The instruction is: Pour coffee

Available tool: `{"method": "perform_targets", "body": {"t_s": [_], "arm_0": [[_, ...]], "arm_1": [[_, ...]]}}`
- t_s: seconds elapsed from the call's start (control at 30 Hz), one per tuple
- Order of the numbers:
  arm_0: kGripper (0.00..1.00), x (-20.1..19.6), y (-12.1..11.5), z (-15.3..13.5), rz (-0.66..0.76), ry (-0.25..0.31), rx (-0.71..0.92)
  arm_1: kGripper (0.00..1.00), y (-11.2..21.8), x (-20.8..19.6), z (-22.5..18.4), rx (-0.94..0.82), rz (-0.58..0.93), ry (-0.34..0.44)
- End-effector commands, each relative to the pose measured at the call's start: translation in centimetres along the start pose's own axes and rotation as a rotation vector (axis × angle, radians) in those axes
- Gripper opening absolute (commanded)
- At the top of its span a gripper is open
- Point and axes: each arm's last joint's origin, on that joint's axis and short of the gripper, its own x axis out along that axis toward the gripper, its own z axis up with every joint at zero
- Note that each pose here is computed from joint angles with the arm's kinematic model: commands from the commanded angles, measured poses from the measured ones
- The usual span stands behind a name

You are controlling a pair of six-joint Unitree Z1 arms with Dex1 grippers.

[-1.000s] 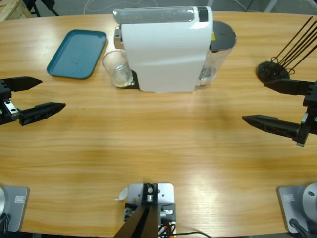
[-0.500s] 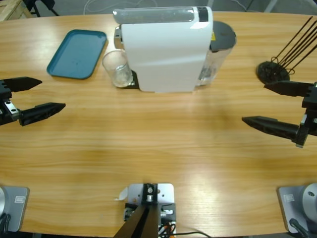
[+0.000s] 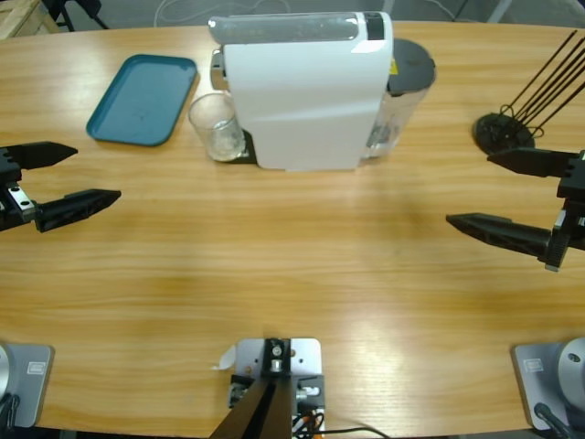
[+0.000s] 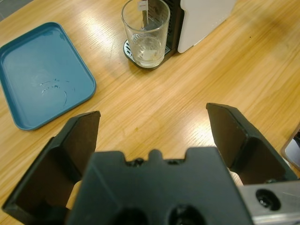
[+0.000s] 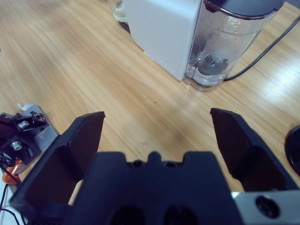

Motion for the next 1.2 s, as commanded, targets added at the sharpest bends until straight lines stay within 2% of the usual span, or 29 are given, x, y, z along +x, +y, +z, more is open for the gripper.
{"method": "perform_targets", "body": {"t_s": [0.03, 1.2], "arm_0": [[0.996, 0.31, -0.13, -1.08, 0.003, 0.027, 0.022], [0.996, 0.74, -0.15, -1.06, -0.004, 0.041, 0.020]], "arm_1": [[1.000, 0.01, 0.75, -1.03, 0.015, 0.001, 0.051], [1.000, -0.03, 0.84, -0.96, 0.015, 0.001, 0.049]]}}
